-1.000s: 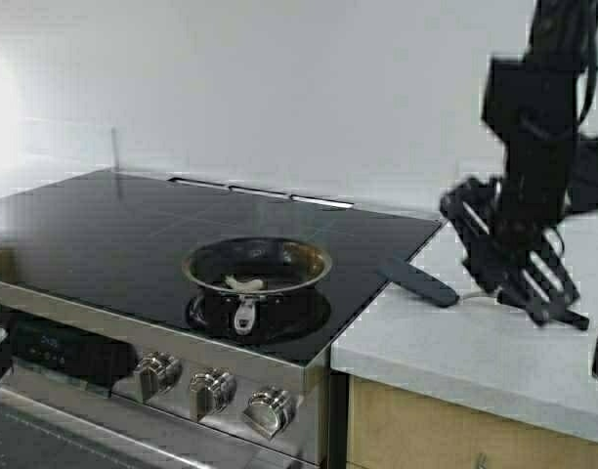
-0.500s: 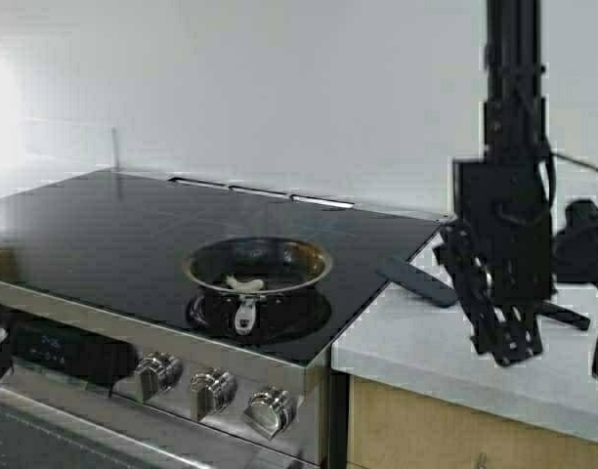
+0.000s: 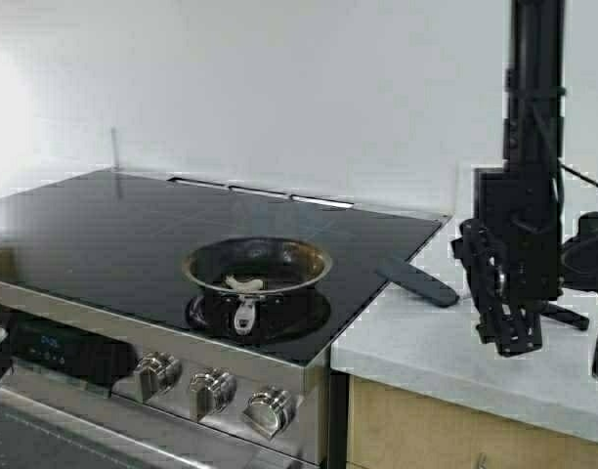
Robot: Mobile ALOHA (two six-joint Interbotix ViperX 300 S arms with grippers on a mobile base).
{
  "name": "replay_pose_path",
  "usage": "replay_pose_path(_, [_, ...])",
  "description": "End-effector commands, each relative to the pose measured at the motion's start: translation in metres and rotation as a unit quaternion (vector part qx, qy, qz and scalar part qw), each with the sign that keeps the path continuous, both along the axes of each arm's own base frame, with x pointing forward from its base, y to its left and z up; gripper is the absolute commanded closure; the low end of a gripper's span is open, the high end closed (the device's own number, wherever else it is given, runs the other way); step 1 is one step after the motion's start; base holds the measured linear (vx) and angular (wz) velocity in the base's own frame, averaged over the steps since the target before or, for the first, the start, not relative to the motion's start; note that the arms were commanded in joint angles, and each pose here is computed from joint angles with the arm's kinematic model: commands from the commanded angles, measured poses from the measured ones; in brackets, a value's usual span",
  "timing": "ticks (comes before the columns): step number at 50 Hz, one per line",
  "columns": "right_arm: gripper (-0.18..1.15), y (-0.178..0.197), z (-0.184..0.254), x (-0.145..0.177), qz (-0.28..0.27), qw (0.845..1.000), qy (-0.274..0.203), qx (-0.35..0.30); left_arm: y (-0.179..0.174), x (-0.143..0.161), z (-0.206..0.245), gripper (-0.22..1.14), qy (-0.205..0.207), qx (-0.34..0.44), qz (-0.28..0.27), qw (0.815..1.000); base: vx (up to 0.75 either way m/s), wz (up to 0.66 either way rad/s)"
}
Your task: Add oil to the pan and cook the shrimp and serve it
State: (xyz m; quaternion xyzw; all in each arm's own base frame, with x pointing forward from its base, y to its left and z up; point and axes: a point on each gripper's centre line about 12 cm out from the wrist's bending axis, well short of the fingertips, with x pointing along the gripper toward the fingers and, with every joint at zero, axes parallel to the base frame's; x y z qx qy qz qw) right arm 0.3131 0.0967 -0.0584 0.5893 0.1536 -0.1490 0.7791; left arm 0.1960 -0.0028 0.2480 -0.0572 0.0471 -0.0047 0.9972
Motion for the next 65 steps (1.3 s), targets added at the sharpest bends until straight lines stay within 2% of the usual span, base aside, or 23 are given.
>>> replay_pose_path(1, [-0.07,-0.004,0.002,0.024,0.011,0.999,-0.024,0.017,0.0,0.002,0.005,0.88,-0.005,0.001,0.001,1.0,0.0,0.0])
replay_pose_path(18, [-0.07,-0.013,-0.021,0.047,-0.009,0.998,-0.007,0.066,0.0,0.002,0.004,0.88,-0.003,0.001,0.001,1.0,0.0,0.0])
replay_pose_path(25, [-0.07,-0.012,-0.025,0.058,-0.013,0.997,-0.015,0.074,0.0,0.002,0.005,0.89,-0.003,0.001,0.001,1.0,0.0,0.0])
replay_pose_path(48, [-0.07,-0.01,-0.035,0.091,-0.032,0.995,-0.02,0.089,0.0,0.002,0.005,0.88,-0.002,0.0,0.001,1.0,0.0,0.0])
replay_pose_path(65, [-0.07,-0.012,-0.04,0.102,-0.058,0.995,-0.014,0.084,0.0,0.002,0.005,0.88,-0.002,0.0,0.0,1.0,0.0,0.0])
